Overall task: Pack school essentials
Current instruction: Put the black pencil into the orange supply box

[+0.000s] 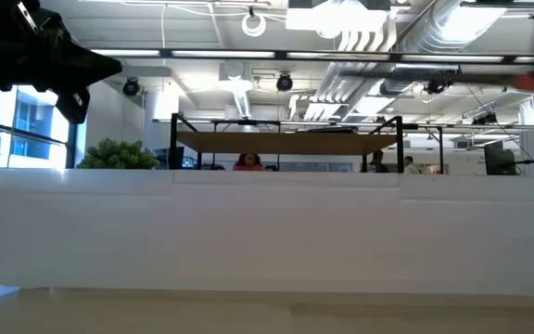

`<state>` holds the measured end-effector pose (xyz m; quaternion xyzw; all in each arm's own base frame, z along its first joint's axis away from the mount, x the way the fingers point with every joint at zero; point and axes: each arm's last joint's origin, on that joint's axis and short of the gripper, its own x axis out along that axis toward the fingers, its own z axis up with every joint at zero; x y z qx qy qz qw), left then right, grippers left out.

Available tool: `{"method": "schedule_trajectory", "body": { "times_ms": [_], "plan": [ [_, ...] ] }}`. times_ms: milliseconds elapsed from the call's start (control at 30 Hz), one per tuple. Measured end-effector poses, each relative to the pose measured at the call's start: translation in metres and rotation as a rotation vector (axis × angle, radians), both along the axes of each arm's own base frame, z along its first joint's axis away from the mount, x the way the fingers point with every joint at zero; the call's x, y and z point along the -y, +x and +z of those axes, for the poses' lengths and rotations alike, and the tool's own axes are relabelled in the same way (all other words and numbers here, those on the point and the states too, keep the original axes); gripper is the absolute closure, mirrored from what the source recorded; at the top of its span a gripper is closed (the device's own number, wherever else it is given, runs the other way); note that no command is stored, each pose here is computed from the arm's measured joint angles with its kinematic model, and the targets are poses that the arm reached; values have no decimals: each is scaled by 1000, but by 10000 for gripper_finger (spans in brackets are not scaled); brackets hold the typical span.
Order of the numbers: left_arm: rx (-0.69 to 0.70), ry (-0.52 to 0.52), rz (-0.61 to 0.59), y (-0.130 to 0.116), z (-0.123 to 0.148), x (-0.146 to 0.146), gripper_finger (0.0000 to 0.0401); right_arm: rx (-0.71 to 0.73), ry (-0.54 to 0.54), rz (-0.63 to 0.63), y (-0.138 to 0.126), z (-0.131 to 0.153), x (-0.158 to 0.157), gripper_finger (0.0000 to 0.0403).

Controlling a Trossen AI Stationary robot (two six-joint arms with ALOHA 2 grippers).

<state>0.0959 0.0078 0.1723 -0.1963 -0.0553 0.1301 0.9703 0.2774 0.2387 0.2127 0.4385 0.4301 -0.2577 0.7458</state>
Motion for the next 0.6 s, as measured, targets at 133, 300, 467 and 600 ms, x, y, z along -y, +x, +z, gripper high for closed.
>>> {"method": "schedule_trajectory", "body": {
  "times_ms": [133,300,467,600],
  "plan": [
    [0,0,0,0,0,0,400,50,-66,36,23,21,17,396],
    [0,0,0,0,0,0,400,106,-156,126,53,41,46,396],
    [0,-1,0,0,0,0,400,184,-155,276,78,51,67,396],
    [0,-1,0,0,0,0,400,163,-128,387,87,41,71,396]
  ]
}}
